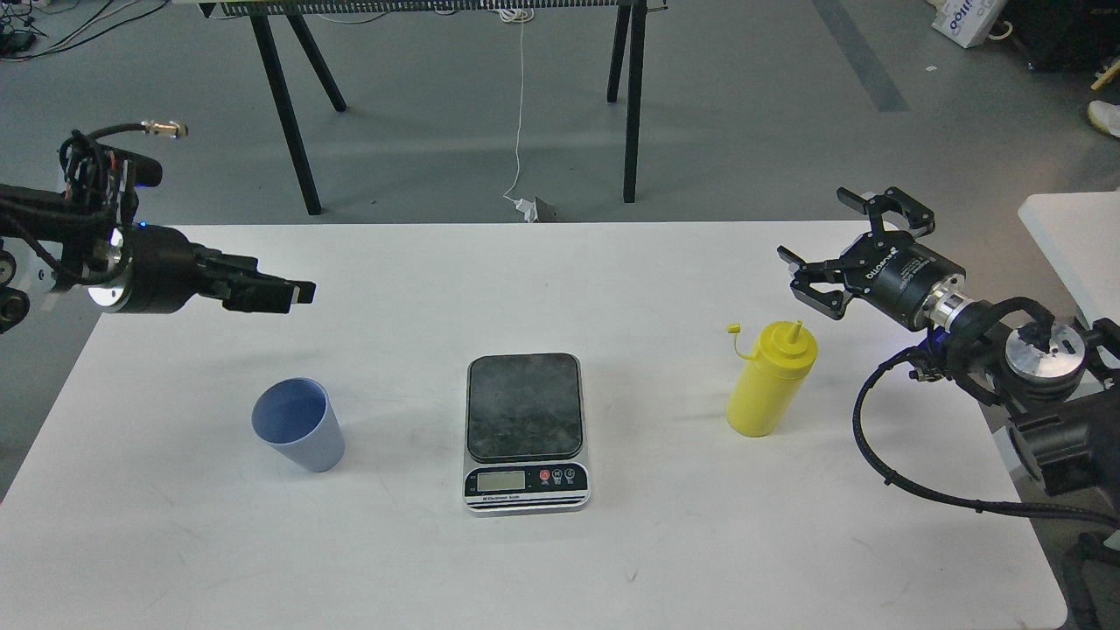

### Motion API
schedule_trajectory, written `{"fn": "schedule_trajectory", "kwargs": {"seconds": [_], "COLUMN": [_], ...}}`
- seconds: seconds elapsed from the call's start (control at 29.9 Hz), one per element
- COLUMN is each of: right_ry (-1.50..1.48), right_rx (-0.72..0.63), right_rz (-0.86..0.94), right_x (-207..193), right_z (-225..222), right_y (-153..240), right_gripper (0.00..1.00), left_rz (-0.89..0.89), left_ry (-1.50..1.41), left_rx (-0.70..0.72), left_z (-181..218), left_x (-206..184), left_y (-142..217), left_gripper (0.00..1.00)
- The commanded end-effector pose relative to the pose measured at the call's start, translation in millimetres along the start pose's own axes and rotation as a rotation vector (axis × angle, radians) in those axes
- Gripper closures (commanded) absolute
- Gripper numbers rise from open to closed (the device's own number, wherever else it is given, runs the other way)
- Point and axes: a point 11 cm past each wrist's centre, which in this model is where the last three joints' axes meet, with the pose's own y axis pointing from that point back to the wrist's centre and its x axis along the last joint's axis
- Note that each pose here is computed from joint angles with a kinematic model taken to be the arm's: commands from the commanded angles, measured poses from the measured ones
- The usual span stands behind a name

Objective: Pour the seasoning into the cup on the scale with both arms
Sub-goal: 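Move the left gripper toward the blue cup, then grasp the blue cup with the left gripper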

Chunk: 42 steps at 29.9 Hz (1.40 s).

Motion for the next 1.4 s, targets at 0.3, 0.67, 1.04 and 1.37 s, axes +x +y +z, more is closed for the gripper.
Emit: {"fn": "schedule_trajectory", "kwargs": {"seconds": [0.3, 0.67, 1.04, 1.37], "right_ry": [0.000, 0.000, 0.001, 0.000], "right_rx": [0.001, -0.001, 0.003, 0.003], "right_rz": [0.004, 0.004, 0.011, 0.014], "right_x": [2, 2, 4, 5], "right_z": [-1, 0, -2, -1], "right_y": [2, 1, 4, 4], "right_gripper": [0.01, 0.01, 0.01, 0.01], "left_rz": [-0.128, -0.155, -0.161, -0.217], "left_ry": [0.015, 0.031, 0.028, 0.002], "left_rx": [-0.001, -0.011, -0.038, -0.025], "left_z": [-1, 1, 10, 9], "left_x": [-53, -67, -68, -89], "left_y": [-16, -24, -35, -40], "left_gripper": [0.01, 0.03, 0.07, 0.37]}}
